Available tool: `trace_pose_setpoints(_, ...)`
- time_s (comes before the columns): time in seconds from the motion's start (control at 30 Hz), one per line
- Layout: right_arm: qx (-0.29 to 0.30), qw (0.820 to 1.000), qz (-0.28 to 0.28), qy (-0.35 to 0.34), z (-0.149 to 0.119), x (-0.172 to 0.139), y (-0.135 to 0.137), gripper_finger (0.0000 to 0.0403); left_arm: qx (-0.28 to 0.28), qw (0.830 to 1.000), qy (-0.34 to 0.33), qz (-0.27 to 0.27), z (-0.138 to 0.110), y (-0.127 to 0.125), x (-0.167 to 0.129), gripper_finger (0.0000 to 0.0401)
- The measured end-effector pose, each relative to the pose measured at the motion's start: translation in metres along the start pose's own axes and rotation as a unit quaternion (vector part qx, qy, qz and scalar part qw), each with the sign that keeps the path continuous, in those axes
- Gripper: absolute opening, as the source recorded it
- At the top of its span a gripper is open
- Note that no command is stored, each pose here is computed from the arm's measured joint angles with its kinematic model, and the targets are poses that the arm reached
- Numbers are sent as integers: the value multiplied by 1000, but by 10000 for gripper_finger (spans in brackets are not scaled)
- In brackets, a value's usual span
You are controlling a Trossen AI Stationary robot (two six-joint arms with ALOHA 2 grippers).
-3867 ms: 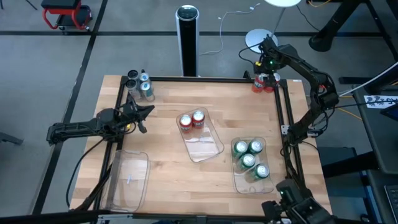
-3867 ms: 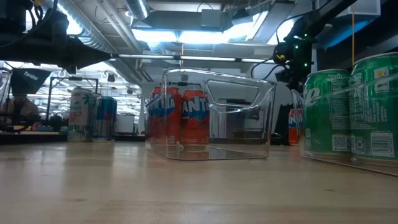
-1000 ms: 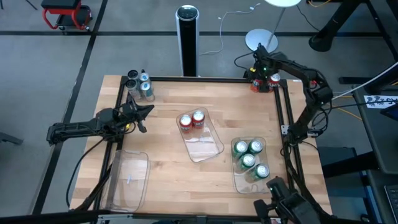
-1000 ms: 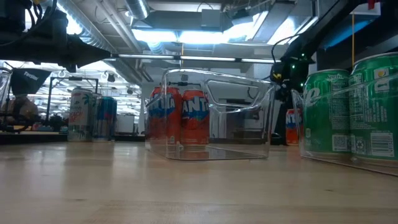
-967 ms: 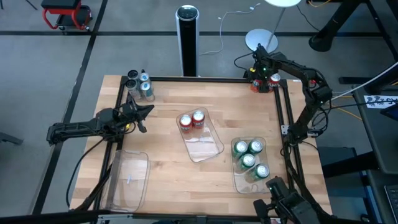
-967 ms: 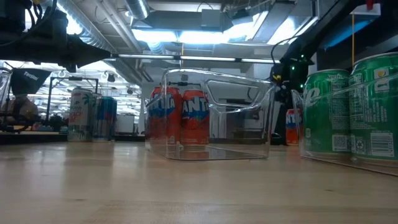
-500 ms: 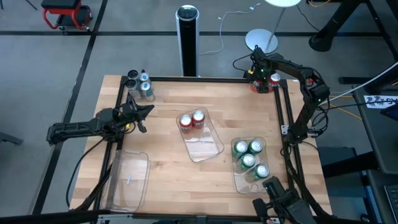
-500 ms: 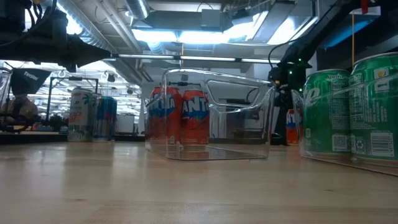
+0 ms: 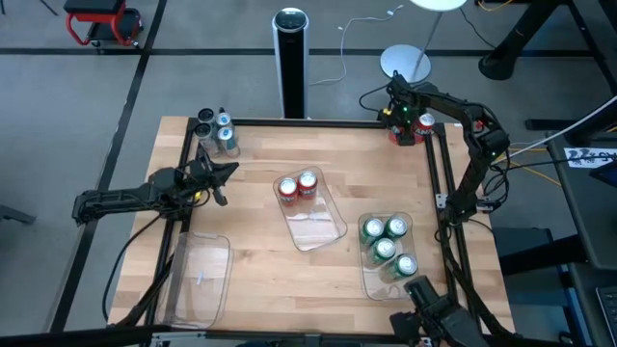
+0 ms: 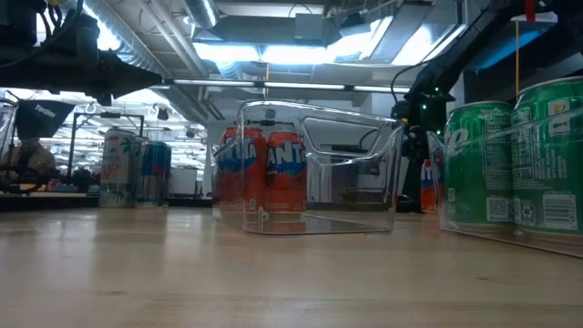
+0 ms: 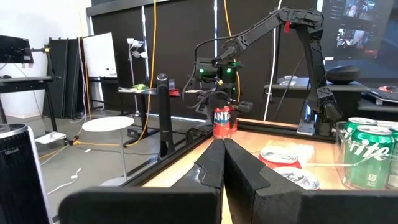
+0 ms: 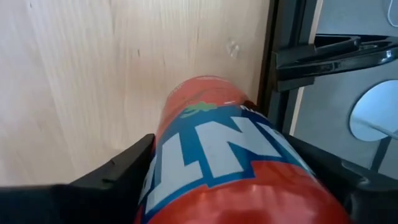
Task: Sort soda cans
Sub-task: Put the left orange soda can into the middle transparent bin
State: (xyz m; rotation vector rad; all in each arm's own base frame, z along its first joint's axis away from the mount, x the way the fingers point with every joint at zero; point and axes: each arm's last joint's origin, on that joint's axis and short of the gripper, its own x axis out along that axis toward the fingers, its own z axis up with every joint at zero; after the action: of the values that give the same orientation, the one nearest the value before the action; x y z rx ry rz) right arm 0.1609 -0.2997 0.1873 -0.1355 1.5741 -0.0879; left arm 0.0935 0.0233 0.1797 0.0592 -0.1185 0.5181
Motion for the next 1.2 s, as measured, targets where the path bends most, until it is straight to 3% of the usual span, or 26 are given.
trace_pose_setpoints(0.2,-49,999,-10,5,12,-14,12,294,2,1000,0,0,0,0,0,0)
trace_pose_setpoints(0.53,-151,981,-97,-73,77,-94,52,294,2,1000,-3,0,0,0,0,0)
trace_pose_setpoints(0.83,-267,946,-114,-145,148,-134,133,294,-1,1000,-3,0,1,0,0,0)
trace_pose_setpoints(1.2,-360,899,-124,-215,188,-154,231,294,-1,1000,4,0,-1,0,0,0)
